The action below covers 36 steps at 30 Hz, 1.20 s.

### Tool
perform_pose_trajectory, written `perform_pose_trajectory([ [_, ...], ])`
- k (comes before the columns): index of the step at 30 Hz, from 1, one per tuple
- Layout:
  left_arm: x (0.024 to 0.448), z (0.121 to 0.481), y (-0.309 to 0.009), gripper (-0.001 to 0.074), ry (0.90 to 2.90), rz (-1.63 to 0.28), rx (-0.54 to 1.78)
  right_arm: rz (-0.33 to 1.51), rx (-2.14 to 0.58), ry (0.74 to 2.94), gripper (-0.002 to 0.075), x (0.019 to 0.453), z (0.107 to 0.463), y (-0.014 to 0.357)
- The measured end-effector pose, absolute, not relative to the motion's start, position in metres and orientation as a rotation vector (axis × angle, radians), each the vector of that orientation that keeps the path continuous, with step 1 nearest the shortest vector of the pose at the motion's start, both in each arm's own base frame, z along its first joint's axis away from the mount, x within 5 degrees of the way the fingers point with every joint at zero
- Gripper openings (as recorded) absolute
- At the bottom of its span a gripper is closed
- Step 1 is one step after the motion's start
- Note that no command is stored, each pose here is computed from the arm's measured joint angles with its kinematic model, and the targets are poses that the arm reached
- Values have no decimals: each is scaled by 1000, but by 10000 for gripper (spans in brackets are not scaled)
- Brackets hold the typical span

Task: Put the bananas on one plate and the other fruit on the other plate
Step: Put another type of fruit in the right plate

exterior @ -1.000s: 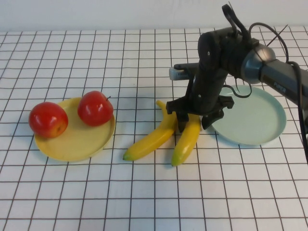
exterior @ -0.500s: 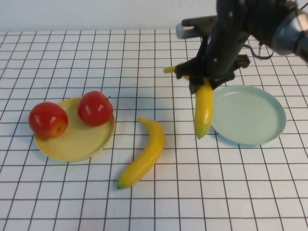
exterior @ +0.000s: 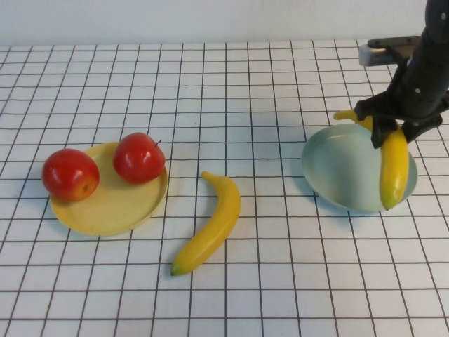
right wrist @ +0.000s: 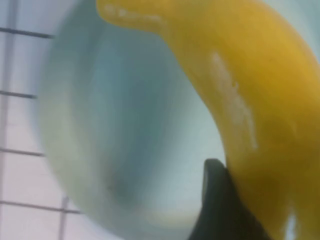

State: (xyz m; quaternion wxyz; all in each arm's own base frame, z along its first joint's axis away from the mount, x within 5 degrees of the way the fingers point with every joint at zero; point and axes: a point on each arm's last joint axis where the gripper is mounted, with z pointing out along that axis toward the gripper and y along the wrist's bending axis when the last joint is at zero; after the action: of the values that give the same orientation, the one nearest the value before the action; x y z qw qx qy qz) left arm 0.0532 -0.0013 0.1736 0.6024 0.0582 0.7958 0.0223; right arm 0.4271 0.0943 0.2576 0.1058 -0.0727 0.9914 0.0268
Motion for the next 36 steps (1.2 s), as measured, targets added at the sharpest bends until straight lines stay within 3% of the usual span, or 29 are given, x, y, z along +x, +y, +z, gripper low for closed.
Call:
perform_pose_trajectory([
  [4,53,174,-1,-1,1843,52,135,44,-208,2959,345,435,240,79],
  [12,53,174,-1,-1,1843,52,135,12,-251,3043,457,445,199,77],
  [18,53,174,-1,-1,1843,52,135,107,-234,2945,466,448,232,91],
  [25,53,174,-1,-1,1843,52,135,182,-334,2776,467,430,286,169],
  [36,53,174,-1,-1,1843,52,135,271,-420,2899,468,394,239,267],
])
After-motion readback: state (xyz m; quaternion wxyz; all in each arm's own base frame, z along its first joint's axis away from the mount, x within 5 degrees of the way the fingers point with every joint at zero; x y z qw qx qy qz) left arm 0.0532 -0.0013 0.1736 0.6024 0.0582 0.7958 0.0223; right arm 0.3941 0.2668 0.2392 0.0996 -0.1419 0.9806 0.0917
